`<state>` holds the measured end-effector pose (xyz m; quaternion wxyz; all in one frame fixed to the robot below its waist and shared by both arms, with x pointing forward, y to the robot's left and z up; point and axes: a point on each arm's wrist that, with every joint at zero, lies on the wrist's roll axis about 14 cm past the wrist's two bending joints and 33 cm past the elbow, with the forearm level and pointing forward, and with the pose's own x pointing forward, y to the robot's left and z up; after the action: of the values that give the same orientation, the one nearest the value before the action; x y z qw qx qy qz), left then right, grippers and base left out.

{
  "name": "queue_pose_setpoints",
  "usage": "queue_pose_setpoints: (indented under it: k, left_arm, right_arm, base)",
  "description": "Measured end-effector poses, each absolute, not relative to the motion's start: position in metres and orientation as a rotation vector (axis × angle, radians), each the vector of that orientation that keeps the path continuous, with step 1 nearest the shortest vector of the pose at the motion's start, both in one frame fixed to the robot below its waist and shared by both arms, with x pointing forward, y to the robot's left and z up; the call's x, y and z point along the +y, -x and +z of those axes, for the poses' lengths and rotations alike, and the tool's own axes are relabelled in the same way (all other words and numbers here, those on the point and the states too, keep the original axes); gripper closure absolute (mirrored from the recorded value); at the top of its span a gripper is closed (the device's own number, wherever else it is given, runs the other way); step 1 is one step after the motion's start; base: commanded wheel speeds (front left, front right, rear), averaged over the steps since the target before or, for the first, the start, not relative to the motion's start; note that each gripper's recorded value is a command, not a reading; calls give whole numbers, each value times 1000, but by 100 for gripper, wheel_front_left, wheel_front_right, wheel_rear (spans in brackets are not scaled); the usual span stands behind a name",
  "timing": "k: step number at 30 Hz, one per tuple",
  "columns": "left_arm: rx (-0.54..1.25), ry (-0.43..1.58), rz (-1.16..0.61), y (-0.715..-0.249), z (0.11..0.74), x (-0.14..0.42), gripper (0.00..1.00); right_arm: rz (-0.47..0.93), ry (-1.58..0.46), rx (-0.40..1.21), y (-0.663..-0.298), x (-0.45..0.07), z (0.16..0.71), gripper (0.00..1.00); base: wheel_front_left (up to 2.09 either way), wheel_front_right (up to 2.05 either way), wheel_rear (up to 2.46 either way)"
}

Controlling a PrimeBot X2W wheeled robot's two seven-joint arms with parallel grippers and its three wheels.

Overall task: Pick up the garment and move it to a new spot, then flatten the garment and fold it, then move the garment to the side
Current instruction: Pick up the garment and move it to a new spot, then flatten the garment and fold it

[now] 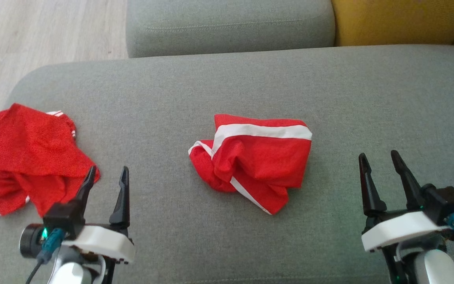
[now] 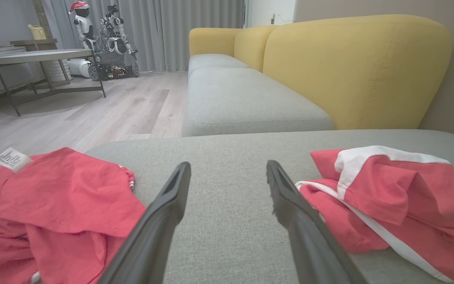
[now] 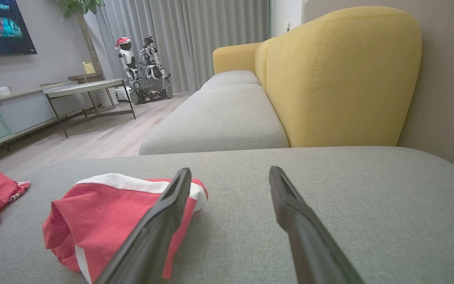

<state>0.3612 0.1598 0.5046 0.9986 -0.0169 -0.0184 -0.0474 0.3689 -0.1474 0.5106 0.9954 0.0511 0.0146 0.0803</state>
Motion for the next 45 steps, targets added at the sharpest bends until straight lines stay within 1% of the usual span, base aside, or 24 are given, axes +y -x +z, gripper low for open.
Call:
queue_pose_setpoints:
  k: [39, 42, 45]
  left_arm:
    - [-36, 39, -101, -358, 508, 155, 0]
    - [-31, 38, -95, -357, 507, 157, 0]
    - [-23, 38, -87, -356, 504, 160, 0]
  right_arm:
    - [164, -111, 32, -365, -146, 510, 0]
    - [212, -110, 75, -364, -129, 500, 0]
    - [299, -101, 112, -366, -101, 492, 0]
  base:
    - [0, 0, 0]
    - [0, 0, 0]
    - [0, 0, 0]
